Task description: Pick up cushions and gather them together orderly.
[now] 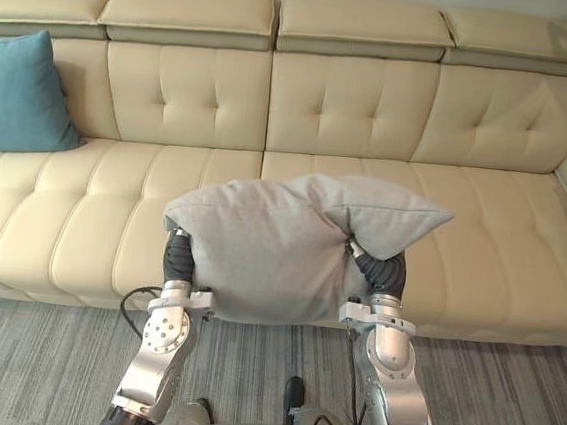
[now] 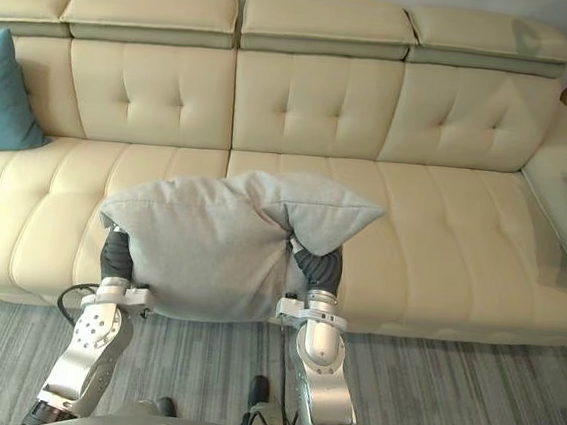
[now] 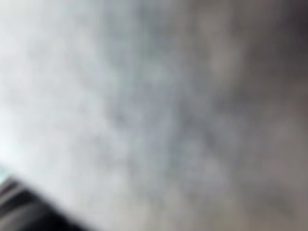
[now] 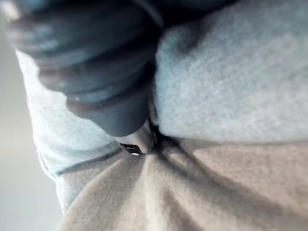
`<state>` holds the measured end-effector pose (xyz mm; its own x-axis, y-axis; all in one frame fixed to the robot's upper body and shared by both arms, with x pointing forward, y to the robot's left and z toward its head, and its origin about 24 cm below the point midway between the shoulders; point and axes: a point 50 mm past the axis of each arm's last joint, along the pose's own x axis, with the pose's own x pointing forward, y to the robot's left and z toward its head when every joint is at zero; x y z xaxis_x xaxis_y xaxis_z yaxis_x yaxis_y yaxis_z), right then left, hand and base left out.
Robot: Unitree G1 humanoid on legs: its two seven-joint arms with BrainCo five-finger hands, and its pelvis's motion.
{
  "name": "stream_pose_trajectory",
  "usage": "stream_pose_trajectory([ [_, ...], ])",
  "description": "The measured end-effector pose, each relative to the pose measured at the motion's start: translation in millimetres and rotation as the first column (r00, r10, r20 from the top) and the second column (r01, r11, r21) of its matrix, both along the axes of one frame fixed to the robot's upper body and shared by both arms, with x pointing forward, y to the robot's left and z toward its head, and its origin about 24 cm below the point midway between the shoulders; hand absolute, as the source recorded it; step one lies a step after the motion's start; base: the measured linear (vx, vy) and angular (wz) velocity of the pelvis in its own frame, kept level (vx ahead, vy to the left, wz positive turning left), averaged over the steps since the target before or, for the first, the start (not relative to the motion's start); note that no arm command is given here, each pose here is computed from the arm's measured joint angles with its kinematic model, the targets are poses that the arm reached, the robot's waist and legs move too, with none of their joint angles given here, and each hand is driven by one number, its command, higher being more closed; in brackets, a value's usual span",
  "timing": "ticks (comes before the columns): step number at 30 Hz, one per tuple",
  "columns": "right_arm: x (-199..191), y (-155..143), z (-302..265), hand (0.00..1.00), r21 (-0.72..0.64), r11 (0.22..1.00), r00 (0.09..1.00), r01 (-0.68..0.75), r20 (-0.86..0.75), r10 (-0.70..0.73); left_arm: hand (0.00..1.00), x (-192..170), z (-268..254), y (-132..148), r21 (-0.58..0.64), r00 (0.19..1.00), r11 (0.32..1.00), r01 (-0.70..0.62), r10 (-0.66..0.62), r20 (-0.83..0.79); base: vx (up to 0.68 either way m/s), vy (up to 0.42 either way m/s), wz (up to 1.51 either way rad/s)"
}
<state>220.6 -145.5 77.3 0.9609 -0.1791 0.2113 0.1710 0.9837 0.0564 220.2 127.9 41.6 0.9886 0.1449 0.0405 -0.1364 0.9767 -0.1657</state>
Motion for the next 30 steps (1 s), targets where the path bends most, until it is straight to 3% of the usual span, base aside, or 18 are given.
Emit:
stream_pose_trajectory([
  [10,-7.1,-2.7,-8.5,1.0,-0.015,1.0,0.999,-0.006,-0.04,0.005,1.0,-10.1,-11.9,2.7,0.019,0.998,1.0,0.017,-0.016,-0.053,-0.07,0.016,0.08],
  [16,-7.0,2.7,1.6,1.0,-0.034,0.999,0.999,-0.034,-0.001,0.034,1.0,-23.7,-19.3,10.2,-0.001,0.995,1.0,-0.031,0.031,-0.096,-0.01,-0.056,-0.43],
  [23,-7.4,12.7,10.4,1.0,-0.029,0.997,0.996,-0.076,0.04,0.077,1.0,-32.5,-5.0,17.9,-0.008,0.998,0.999,-0.051,0.051,-0.031,0.11,0.091,-0.91],
  [30,1.8,7.8,-27.5,1.0,-0.079,0.99,0.987,-0.113,-0.127,0.103,1.0,-31.4,-22.9,19.8,0.014,0.992,0.999,-0.034,0.036,-0.123,0.26,0.164,-0.27],
])
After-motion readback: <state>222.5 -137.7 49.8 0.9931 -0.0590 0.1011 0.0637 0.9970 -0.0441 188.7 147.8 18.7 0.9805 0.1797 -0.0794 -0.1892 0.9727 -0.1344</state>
